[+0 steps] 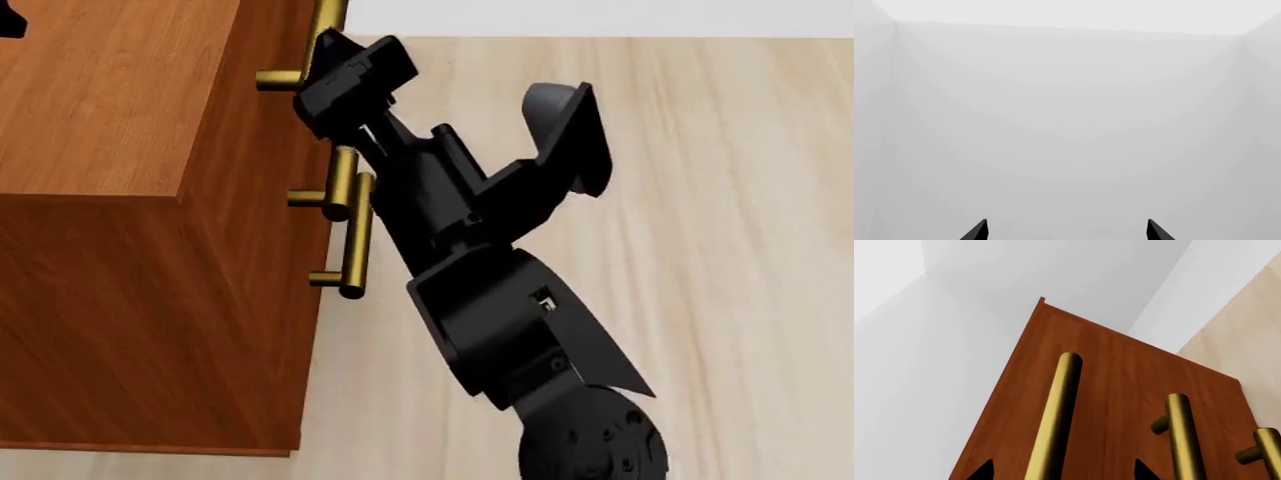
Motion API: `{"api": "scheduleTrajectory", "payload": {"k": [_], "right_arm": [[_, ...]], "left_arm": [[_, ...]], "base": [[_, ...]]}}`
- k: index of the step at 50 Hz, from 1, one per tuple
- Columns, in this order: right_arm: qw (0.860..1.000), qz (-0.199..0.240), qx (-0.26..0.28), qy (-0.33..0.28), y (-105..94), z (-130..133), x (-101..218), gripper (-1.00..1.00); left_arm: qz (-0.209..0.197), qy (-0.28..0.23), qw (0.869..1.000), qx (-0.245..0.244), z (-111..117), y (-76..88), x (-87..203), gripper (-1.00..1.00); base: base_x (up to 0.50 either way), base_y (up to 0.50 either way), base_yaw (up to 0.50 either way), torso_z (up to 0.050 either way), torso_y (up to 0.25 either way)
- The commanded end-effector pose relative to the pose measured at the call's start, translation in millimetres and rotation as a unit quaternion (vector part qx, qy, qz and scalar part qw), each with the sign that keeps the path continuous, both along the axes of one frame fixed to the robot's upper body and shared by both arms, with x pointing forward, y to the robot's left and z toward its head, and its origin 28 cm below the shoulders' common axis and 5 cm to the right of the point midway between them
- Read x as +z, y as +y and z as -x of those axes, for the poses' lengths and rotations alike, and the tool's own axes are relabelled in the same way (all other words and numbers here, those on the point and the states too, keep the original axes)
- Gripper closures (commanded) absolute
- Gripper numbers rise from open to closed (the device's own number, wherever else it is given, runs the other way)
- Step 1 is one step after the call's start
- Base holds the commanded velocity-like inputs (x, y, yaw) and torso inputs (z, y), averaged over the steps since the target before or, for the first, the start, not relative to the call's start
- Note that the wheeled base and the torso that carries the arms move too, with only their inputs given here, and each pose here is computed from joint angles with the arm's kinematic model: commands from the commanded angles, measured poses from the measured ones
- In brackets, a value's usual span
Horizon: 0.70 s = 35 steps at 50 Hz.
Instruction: Close the bottom drawer of the cabinet and open the top drawer.
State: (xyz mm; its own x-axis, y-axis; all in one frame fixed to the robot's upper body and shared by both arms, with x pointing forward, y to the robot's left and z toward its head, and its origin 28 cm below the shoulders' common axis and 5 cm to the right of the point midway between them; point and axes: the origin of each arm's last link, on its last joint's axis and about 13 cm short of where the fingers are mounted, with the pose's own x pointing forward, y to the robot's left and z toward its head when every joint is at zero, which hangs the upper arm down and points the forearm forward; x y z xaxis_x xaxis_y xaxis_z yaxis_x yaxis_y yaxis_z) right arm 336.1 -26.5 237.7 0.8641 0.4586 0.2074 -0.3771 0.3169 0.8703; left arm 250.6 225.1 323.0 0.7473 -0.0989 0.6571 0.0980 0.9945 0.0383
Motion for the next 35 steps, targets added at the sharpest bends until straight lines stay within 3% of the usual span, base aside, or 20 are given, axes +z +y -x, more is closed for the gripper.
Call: {"api": "scheduleTrajectory", "payload": {"k": [1, 35], "right_arm": [[1.000, 0.008, 0.016, -0.001, 7.0, -9, 2, -1.00], [0.998, 0.028, 0.062, 0.005, 29.0, -19, -5, -1.00]], "left_arm": [[-0.001, 0.001, 1.000, -0.001, -1, -0.3, 0, -1.00], [0.001, 0.000, 1.000, 0.001, -1, 0.8, 0, -1.00]], "base": [[0.00, 0.00, 0.00, 0.000, 0.000], [0.00, 0.00, 0.00, 0.000, 0.000]]}}
